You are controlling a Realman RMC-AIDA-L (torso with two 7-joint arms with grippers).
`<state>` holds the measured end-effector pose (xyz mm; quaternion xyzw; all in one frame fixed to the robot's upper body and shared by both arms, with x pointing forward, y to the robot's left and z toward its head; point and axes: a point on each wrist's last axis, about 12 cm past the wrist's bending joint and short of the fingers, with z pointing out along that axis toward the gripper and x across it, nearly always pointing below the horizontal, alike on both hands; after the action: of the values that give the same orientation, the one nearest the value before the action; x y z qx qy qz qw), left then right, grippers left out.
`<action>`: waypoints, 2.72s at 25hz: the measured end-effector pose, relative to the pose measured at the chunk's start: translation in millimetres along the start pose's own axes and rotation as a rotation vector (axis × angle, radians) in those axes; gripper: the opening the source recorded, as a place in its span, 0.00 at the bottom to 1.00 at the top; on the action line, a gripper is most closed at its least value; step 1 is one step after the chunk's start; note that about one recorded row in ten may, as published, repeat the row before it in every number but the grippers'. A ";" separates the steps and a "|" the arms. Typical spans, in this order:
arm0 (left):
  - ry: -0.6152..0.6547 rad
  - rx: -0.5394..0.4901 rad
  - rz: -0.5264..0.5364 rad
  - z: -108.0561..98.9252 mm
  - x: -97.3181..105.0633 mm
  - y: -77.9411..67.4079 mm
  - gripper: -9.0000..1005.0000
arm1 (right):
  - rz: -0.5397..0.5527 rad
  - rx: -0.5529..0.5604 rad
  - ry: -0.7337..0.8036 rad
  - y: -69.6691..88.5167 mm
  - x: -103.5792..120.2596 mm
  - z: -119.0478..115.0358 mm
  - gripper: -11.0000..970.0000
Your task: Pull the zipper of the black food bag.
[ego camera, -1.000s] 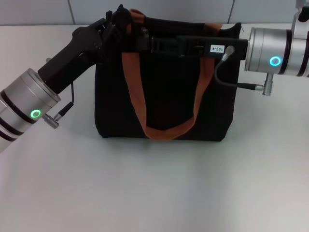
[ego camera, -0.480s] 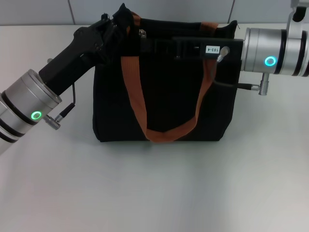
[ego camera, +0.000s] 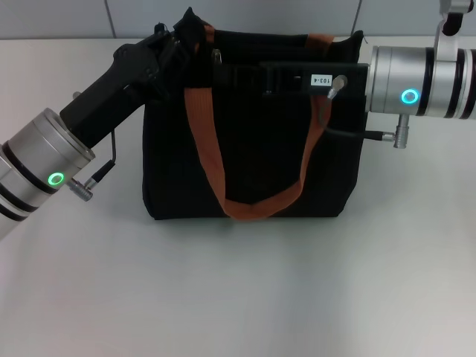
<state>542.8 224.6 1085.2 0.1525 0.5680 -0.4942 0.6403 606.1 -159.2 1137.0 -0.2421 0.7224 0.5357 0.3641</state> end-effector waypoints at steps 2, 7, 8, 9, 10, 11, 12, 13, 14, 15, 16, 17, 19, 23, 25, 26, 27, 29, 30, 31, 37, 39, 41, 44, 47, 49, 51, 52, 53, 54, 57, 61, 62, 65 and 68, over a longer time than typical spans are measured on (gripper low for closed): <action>-0.001 -0.001 0.000 -0.4 0.1 -0.1 0.06 | 0.001 0.004 -0.002 -0.5 -0.2 0.1 0.05; -0.001 -0.001 -0.001 -0.8 0.1 -0.2 0.06 | 0.003 0.001 0.000 -0.2 0.1 0.4 0.09; -0.001 -0.001 -0.001 -0.8 0.2 -0.1 0.06 | 0.001 -0.003 0.002 0.3 0.2 0.7 0.10; -0.001 -0.001 -0.001 -0.8 0.2 -0.1 0.06 | -0.003 -0.006 0.005 0.8 0.2 1.2 0.11; -0.001 -0.002 -0.001 -0.7 0.2 -0.1 0.06 | -0.006 -0.009 0.008 1.2 0.3 1.7 0.12; 0.000 -0.002 -0.001 -0.7 0.2 -0.1 0.06 | -0.007 -0.009 0.010 1.4 0.1 2.3 0.12; 0.000 -0.002 -0.001 -0.7 0.2 0.0 0.06 | -0.008 -0.008 0.012 1.5 0.0 2.9 0.13; 0.000 -0.002 -0.001 -0.7 0.2 0.0 0.06 | -0.006 -0.007 0.013 1.3 0.0 3.3 0.14; 0.000 -0.002 -0.001 -0.6 0.2 0.0 0.06 | -0.003 -0.006 0.013 1.2 0.1 3.5 0.15; 0.000 -0.002 -0.001 -0.6 0.2 0.0 0.06 | -0.002 -0.006 0.013 1.0 0.1 3.4 0.17; -0.001 -0.001 -0.001 -0.6 0.2 -0.1 0.06 | -0.001 -0.005 0.012 0.8 0.0 3.3 0.18; -0.001 -0.001 -0.001 -0.5 0.1 -0.1 0.06 | -0.001 -0.003 0.011 0.7 -0.1 3.4 0.20; -0.001 -0.001 -0.001 -0.6 0.1 -0.1 0.06 | -0.012 -0.003 0.012 0.9 -0.5 3.8 0.19; -0.002 -0.001 -0.001 -0.8 0.1 -0.2 0.06 | -0.044 -0.006 0.017 1.7 -1.7 4.6 0.09; -0.002 -0.002 -0.001 -1.2 0.3 -0.2 0.06 | -0.046 -0.005 0.017 1.7 -1.9 4.5 0.04; -0.002 -0.003 -0.002 -1.8 0.4 -0.2 0.06 | -0.046 -0.004 0.016 1.5 -1.9 4.3 0.01; -0.002 -0.003 -0.002 -1.8 0.4 -0.2 0.06 | -0.046 -0.002 0.016 1.3 -2.2 4.1 0.01; -0.002 -0.005 -0.002 -2.3 0.5 -0.2 0.06 | -0.045 0.000 0.015 1.0 -2.8 3.6 0.01; -0.003 -0.007 -0.003 -3.0 0.7 -0.2 0.06 | -0.044 0.000 0.015 1.0 -3.2 3.7 0.01; -0.003 -0.007 -0.003 -3.0 0.7 -0.2 0.06 | -0.044 0.000 0.015 1.1 -3.5 3.8 0.01; 0.013 -0.062 0.040 -18.3 8.6 -0.2 0.07 | -0.041 -0.003 0.015 2.0 -7.9 5.6 0.01; 0.009 -0.097 0.078 -28.6 13.7 -2.0 0.07 | -0.032 0.000 0.021 2.1 -9.6 7.2 0.01; 0.010 -0.112 0.102 -34.0 15.6 -2.8 0.07 | -0.026 0.003 0.022 2.2 -11.0 8.5 0.01; 0.010 -0.115 0.109 -35.4 16.0 -3.0 0.07 | -0.017 0.008 0.025 1.8 -11.7 9.4 0.01; 0.013 -0.128 0.130 -40.3 17.8 -3.7 0.07 | -0.006 0.016 0.040 1.5 -12.5 11.4 0.01; 0.007 -0.153 0.150 -43.5 19.0 -3.4 0.07 | 0.001 0.031 0.047 0.0 -12.5 11.9 0.01; -0.001 -0.173 0.160 -45.5 19.6 -2.9 0.07 | 0.006 0.039 0.048 -1.1 -12.2 11.9 0.01; -0.009 -0.194 0.172 -47.9 20.0 -2.5 0.07 | 0.011 0.043 0.047 -1.6 -11.7 11.4 0.01; -0.015 -0.207 0.177 -49.6 20.1 -2.2 0.07 | 0.015 0.045 0.046 -2.1 -11.2 10.9 0.01; -0.021 -0.223 0.184 -51.6 20.3 -1.7 0.07 | 0.018 0.047 0.045 -2.4 -10.9 10.5 0.01; -0.022 -0.238 0.194 -53.8 20.6 -1.1 0.07 | 0.024 0.054 0.042 -3.6 -10.0 9.5 0.01; -0.021 -0.239 0.195 -53.9 20.6 -0.8 0.07 | 0.027 0.056 0.043 -4.0 -9.2 9.4 0.01; -0.020 -0.240 0.194 -54.0 20.6 -0.8 0.07 | 0.026 0.057 0.045 -4.1 -8.9 9.5 0.01; -0.021 -0.242 0.194 -53.7 20.9 -0.9 0.07 | 0.018 0.062 0.056 -4.4 -8.5 9.3 0.01; -0.023 -0.253 0.194 -54.0 20.6 0.4 0.07 | 0.017 0.065 0.058 -4.7 -8.4 8.9 0.01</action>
<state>509.2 256.2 1050.3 0.1190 0.6009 -0.3561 0.7057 617.2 -152.5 1139.4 -0.2395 0.7515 0.5079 0.3462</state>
